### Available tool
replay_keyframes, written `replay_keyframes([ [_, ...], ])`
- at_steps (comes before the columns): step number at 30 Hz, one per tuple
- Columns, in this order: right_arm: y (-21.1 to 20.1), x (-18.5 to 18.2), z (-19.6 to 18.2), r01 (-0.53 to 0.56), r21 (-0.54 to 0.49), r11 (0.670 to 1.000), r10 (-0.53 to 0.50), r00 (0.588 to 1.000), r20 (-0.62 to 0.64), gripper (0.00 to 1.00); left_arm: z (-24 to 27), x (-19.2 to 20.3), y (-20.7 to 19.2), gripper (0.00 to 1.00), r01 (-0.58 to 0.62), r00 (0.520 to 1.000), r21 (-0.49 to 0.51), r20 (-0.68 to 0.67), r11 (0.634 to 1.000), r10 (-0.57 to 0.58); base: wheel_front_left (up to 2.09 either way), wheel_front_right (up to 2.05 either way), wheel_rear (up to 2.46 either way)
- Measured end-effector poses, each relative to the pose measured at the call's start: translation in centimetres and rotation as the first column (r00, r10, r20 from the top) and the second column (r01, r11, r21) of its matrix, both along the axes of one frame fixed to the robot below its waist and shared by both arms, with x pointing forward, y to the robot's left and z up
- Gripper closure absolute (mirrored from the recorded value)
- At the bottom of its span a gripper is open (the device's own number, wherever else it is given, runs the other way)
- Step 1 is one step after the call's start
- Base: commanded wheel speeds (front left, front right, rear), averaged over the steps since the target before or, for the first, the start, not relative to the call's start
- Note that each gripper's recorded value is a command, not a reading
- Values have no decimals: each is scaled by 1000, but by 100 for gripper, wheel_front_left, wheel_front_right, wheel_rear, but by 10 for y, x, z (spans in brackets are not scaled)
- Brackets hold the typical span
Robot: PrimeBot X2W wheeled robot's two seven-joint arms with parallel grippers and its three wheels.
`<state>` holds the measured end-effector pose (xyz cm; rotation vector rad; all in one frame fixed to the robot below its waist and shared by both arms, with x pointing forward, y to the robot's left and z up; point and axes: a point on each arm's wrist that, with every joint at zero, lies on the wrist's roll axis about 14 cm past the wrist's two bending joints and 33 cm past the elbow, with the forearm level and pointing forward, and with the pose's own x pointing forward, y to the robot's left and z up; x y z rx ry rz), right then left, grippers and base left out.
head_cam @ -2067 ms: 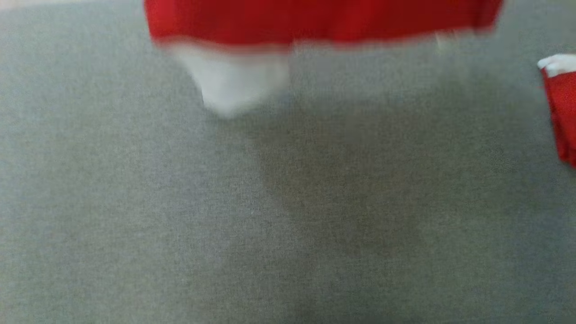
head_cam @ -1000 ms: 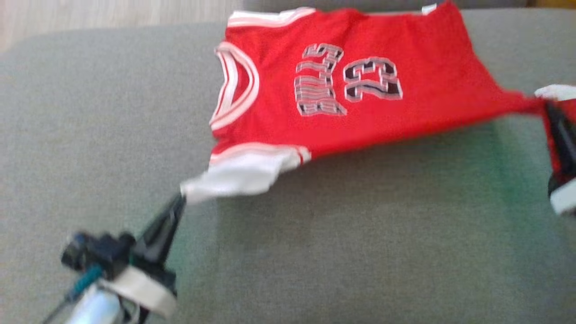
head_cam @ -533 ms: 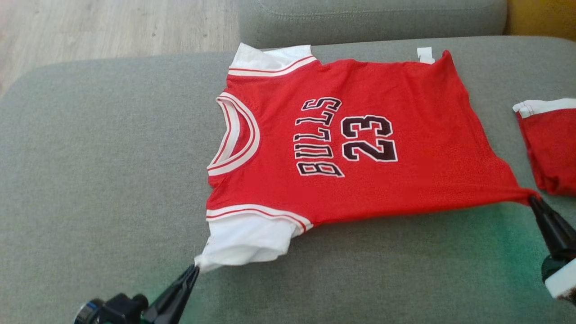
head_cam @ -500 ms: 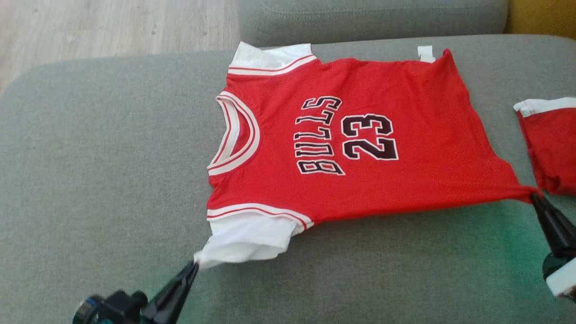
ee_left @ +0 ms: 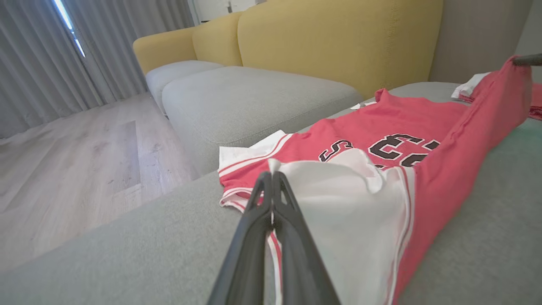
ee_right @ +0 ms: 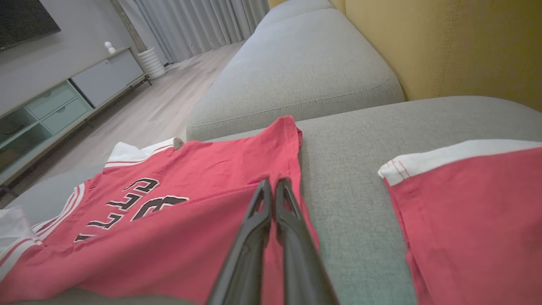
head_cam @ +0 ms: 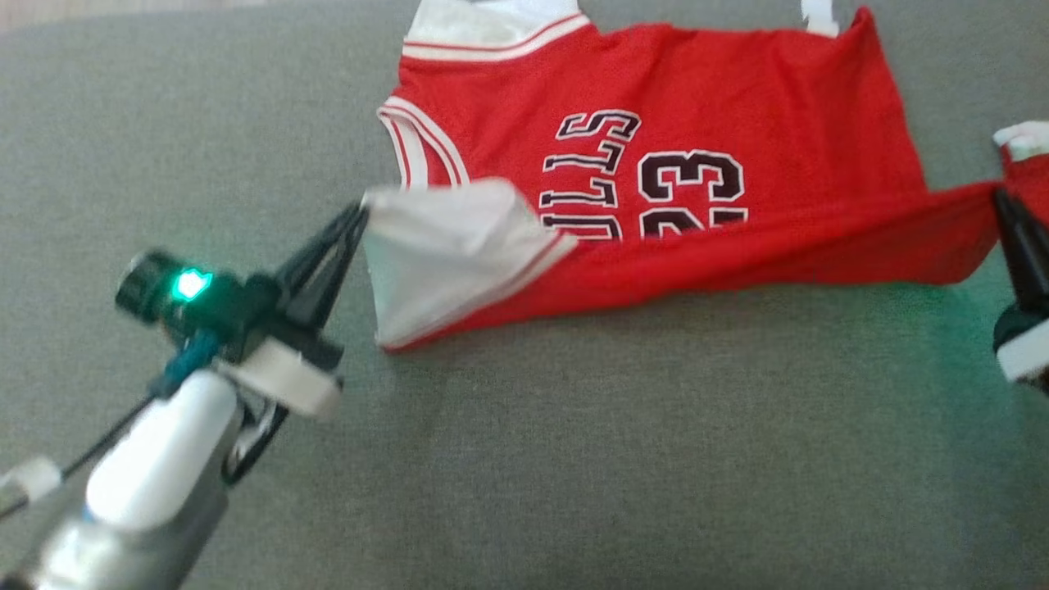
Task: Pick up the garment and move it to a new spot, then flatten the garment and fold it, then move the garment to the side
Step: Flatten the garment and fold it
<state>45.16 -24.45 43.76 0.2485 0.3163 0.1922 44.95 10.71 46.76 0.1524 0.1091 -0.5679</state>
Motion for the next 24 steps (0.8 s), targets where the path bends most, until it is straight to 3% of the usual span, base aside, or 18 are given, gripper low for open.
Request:
replay_keyframes([
  [11, -2, 31, -36, 14, -35, 999, -17, 997, -77, 100, -4, 71, -7, 100, 6, 997, 109, 74, 994, -14, 0, 0, 0],
  [12, -2, 31, -38, 19, -33, 999, -22, 997, -77, 88, -5, 74, -7, 100, 2, 997, 114, 75, 994, -10, 0, 0, 0],
  [14, -1, 32, -41, 30, -28, 999, -33, 997, -76, 0, -2, 78, -10, 100, -2, 996, 102, 88, 995, -7, 0, 0, 0],
  [16, 0, 32, -41, 23, -38, 999, -25, 997, -69, 0, 3, 81, -12, 100, -12, 995, 86, 103, 996, 3, 0, 0, 0],
  [17, 1, 32, -39, 22, -36, 999, -24, 998, -58, 0, 6, 82, -12, 64, -21, 994, 82, 113, 996, 12, 0, 0, 0],
  [18, 3, 32, -36, 21, -30, 999, -23, 999, -47, 0, 10, 82, -11, 0, -32, 992, 77, 123, 997, 22, 0, 0, 0],
  [24, 20, 33, -10, -7, -9, 1000, 7, 999, 42, 0, 15, 72, 3, 0, -152, 980, 3, 127, 988, 151, 0, 0, 0],
])
